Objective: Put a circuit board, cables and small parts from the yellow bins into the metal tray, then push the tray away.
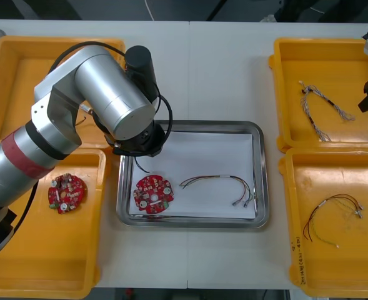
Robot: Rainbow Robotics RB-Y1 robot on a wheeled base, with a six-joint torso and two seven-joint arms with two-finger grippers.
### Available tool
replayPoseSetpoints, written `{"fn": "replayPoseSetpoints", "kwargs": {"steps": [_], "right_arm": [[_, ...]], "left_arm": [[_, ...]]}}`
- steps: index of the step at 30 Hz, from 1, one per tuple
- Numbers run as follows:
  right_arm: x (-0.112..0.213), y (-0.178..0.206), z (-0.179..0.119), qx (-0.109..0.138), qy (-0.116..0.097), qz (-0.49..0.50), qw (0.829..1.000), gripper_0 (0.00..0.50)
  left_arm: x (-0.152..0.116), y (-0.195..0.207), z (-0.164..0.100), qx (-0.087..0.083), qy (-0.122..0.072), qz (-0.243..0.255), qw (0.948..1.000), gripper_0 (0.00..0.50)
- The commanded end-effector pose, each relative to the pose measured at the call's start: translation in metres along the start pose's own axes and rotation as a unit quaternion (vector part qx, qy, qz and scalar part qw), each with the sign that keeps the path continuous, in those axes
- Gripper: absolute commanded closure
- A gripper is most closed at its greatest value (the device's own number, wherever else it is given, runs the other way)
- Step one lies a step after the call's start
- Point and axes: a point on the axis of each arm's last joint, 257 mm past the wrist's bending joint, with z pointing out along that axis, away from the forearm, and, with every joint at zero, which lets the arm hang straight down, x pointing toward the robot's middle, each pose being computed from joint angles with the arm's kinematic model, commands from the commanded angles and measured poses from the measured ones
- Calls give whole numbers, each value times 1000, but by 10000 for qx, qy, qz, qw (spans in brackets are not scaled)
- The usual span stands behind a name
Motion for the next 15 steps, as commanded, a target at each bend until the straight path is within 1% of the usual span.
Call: {"fn": "replayPoseSetpoints", "kwargs": {"steps": [1,2,4,6,7,9,12,15], "right_arm": [[-15,-31,-28,338,30,-319,9989,0],[-18,-34,-27,338,26,-363,9988,0],[-23,-37,-24,331,-19,-409,9986,0],[-29,-41,-20,327,-79,-414,9986,0],[-30,-42,-18,325,-102,-401,9986,0],[-37,-46,-12,340,-221,-373,9985,0],[-46,-46,-1,380,-360,-396,9978,0],[-52,-49,9,403,-451,-378,9975,0]], "left_arm": [[5,-16,9,113,-26,73,9999,499],[5,-16,12,131,-39,53,9999,499],[6,-16,17,110,-59,60,9999,500],[6,-14,22,22,-121,104,9999,498],[7,-14,23,12,-123,110,9999,499],[8,-13,26,-7,-105,100,9999,499],[9,-13,29,4,-99,87,9999,499],[9,-14,34,53,-163,58,9998,500]]}}
